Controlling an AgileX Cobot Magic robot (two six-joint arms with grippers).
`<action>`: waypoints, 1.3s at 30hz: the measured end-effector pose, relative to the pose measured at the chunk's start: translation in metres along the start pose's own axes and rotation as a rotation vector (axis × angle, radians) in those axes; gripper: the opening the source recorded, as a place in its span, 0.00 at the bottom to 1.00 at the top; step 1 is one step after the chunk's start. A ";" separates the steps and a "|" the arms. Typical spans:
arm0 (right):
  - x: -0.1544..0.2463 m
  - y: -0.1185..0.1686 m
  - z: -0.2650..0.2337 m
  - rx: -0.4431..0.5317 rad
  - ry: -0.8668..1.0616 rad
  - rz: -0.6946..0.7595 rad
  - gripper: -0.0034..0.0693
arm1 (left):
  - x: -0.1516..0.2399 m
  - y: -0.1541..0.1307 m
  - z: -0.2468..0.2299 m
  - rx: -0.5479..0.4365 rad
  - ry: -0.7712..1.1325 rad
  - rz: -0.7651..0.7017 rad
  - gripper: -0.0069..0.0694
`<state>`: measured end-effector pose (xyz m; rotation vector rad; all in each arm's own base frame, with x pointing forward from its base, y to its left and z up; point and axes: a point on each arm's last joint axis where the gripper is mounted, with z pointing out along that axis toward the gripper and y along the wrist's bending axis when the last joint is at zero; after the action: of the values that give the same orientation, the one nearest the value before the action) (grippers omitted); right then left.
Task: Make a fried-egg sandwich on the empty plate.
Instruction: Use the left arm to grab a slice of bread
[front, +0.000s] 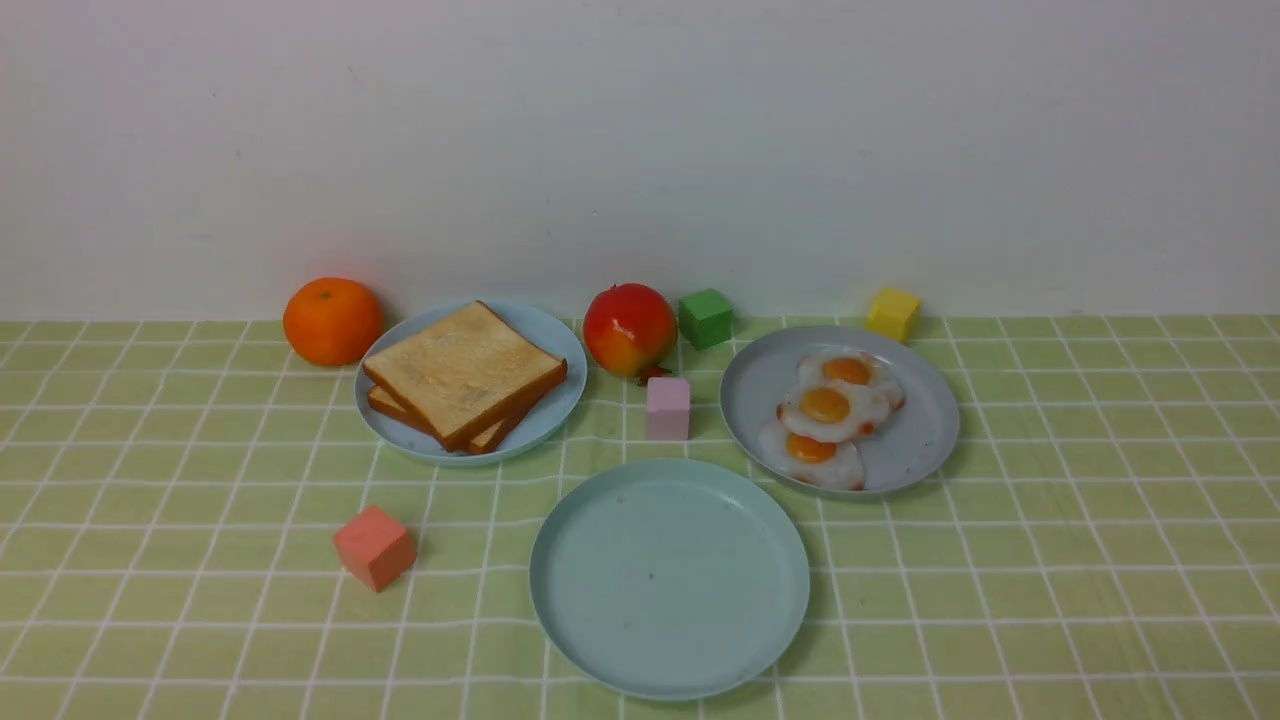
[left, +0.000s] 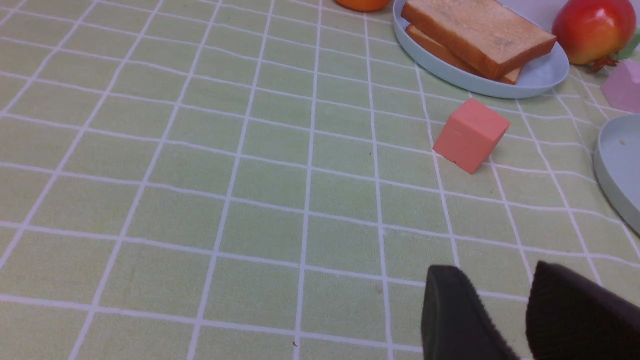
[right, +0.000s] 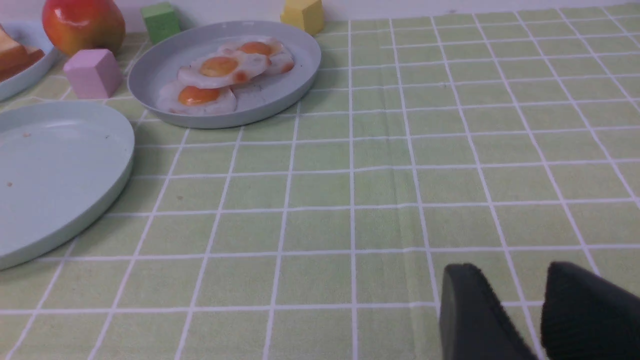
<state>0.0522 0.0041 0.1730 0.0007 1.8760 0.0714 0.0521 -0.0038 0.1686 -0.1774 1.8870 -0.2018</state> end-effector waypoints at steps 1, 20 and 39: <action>0.000 0.000 0.000 0.000 0.000 0.000 0.38 | 0.000 0.000 0.000 0.000 0.000 0.000 0.40; 0.000 0.000 0.000 0.000 0.000 0.000 0.38 | -0.016 -0.007 -0.002 0.116 -0.155 -0.406 0.40; 0.000 0.000 0.000 0.000 0.000 0.000 0.38 | -0.117 -0.052 -0.007 0.245 0.094 -0.269 0.07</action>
<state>0.0522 0.0041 0.1730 0.0007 1.8760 0.0714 0.0839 -0.0282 0.2905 -0.2576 1.9085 -0.6302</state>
